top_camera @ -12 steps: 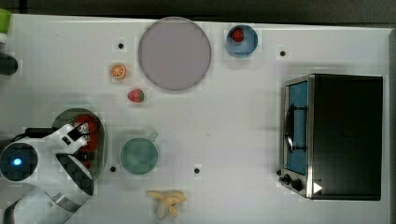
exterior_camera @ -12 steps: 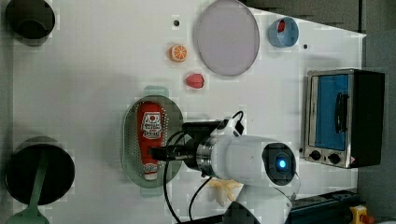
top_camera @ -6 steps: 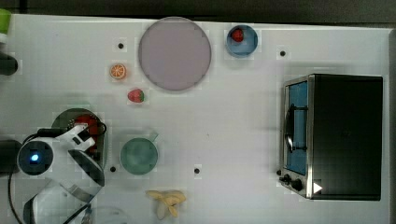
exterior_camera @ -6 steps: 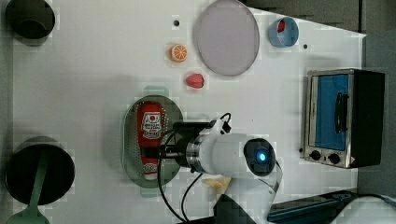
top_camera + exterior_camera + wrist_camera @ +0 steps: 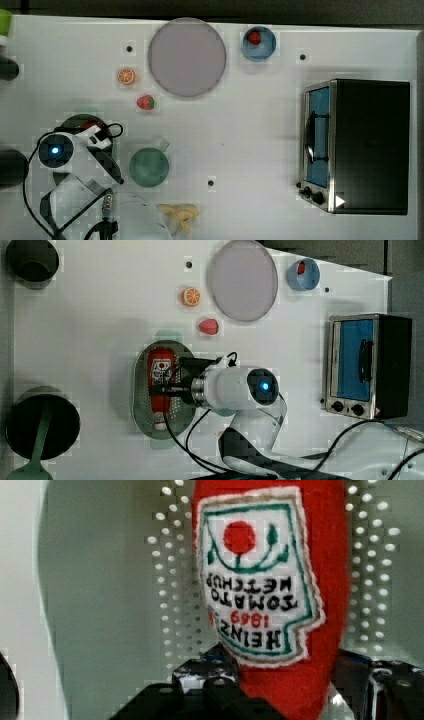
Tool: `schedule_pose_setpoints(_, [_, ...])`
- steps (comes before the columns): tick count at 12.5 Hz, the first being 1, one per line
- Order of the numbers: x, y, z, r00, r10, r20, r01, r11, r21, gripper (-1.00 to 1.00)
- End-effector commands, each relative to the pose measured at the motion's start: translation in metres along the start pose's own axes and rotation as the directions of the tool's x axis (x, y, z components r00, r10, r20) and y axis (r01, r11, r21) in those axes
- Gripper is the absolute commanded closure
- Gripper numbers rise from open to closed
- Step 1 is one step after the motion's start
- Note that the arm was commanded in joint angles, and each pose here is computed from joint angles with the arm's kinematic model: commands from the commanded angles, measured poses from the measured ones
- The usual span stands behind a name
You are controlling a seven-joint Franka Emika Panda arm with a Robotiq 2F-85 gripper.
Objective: Pick ketchup from strainer and place it on the table
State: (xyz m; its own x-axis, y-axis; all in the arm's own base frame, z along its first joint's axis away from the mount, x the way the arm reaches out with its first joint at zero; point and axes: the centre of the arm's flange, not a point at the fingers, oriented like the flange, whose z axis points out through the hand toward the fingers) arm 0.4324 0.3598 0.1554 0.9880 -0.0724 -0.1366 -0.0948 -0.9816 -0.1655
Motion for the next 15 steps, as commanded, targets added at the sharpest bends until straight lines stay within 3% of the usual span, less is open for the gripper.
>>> schedule_pose_setpoints(1, [-0.003,-0.027,-0.014,0.999,-0.012,-0.049,0.014,1.0,0.026,-0.13])
schedule_pose_setpoints(7, [-0.015,-0.04,-0.095,0.995,-0.017,-0.1,0.01,0.997,-0.071,-0.13])
schedule_pose_setpoints(11, [-0.009,-0.041,-0.191,0.98,0.078,-0.184,-0.085,0.996,-0.028,-0.13])
schedule_pose_setpoints(13, [0.002,-0.022,-0.231,0.976,0.079,-0.202,-0.095,0.993,-0.073,-0.13])
schedule_pose_setpoints(15, [0.021,0.01,-0.269,0.98,0.07,-0.186,-0.096,0.986,-0.134,-0.13])
